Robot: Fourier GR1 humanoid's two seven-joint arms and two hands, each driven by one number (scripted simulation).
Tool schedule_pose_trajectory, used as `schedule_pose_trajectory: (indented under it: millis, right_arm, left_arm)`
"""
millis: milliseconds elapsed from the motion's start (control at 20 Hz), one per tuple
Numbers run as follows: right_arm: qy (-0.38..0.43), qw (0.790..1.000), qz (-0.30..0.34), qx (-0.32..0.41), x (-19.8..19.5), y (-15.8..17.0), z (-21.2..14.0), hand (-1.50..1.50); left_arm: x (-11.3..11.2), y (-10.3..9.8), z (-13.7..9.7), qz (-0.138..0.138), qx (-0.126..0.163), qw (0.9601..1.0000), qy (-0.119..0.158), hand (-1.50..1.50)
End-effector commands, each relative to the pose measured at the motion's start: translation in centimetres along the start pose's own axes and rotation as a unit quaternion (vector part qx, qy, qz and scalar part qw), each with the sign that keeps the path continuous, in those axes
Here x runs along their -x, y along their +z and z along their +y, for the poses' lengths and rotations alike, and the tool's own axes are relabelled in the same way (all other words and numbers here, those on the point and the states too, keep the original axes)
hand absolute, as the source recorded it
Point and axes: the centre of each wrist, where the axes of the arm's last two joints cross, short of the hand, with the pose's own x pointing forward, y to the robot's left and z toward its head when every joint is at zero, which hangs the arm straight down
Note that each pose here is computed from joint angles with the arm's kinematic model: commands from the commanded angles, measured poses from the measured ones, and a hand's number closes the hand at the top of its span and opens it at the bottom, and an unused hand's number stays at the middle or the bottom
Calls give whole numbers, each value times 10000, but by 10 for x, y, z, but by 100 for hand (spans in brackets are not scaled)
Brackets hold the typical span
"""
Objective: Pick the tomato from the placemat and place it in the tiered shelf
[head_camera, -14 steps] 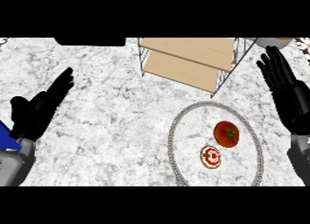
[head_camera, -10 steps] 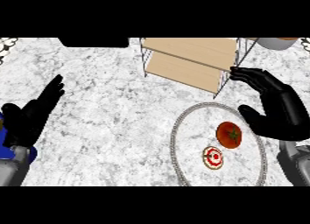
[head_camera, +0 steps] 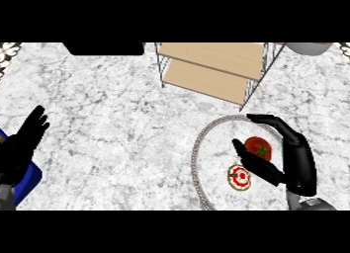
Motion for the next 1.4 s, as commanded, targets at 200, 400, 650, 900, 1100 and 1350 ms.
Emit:
schedule_pose_trajectory:
  millis: [200, 400, 650, 900, 1100, 1350]
  right_arm:
    - [1038, 9944, 123, 170, -28, 68, 15, -150]
    - [2408, 9693, 489, -38, -23, 61, -24, -150]
    - [3367, 9320, 1105, -756, -50, 64, -35, -150]
    - [4551, 8562, 1579, -1866, -59, 57, -41, -150]
    - [5016, 8237, 1666, -2050, -91, 39, -28, -150]
    - [5224, 8014, 1888, -2220, -88, 15, -6, -150]
  left_arm:
    - [15, 14, 5, 54, -99, 9999, 94, 0]
    - [18, 19, 10, 101, -118, 9999, 72, 0]
    - [14, 9, 2, 119, -104, 9998, 71, 0]
    - [19, 15, -9, 62, 13, 9999, 87, 0]
    - [15, 10, -3, 25, 40, 10000, -27, 0]
    - [29, 7, 3, 85, -22, 9999, 110, 0]
